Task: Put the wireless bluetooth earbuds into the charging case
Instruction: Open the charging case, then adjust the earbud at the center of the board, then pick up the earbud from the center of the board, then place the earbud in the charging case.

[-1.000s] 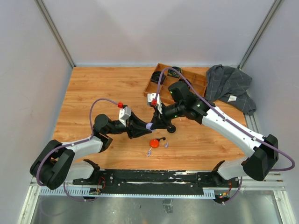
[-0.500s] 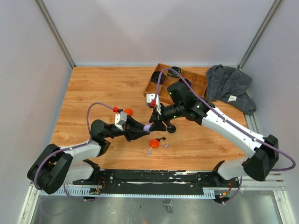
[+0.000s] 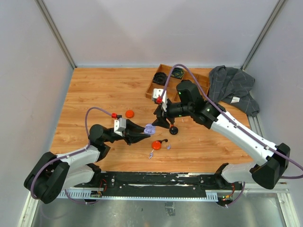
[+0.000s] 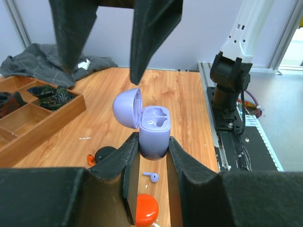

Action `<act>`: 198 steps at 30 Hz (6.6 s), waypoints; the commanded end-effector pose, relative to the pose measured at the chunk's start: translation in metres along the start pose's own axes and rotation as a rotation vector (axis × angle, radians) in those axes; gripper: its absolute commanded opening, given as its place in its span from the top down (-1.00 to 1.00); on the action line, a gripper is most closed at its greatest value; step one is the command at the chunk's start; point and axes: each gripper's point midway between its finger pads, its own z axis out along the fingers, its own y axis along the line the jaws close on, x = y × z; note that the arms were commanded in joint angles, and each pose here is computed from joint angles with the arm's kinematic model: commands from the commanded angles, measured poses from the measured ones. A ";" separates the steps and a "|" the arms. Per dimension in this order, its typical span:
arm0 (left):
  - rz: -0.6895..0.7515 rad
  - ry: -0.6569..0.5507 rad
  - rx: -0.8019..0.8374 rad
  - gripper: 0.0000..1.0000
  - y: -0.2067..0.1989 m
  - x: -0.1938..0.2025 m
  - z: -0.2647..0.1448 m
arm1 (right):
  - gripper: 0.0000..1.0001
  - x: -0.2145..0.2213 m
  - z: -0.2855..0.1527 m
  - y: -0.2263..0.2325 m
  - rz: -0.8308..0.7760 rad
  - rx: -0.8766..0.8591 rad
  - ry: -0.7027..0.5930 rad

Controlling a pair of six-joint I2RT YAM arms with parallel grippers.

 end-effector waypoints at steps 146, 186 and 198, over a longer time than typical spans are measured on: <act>-0.048 -0.041 -0.612 0.99 0.065 0.029 -0.062 | 0.20 0.254 0.024 0.038 0.461 0.340 0.996; 0.120 -0.143 -0.438 0.99 0.036 -0.004 -0.050 | 0.69 0.133 0.013 0.020 0.388 0.371 0.464; 0.222 -0.222 -0.252 0.99 0.008 -0.029 -0.035 | 0.72 0.012 -0.003 0.025 0.238 0.274 -0.035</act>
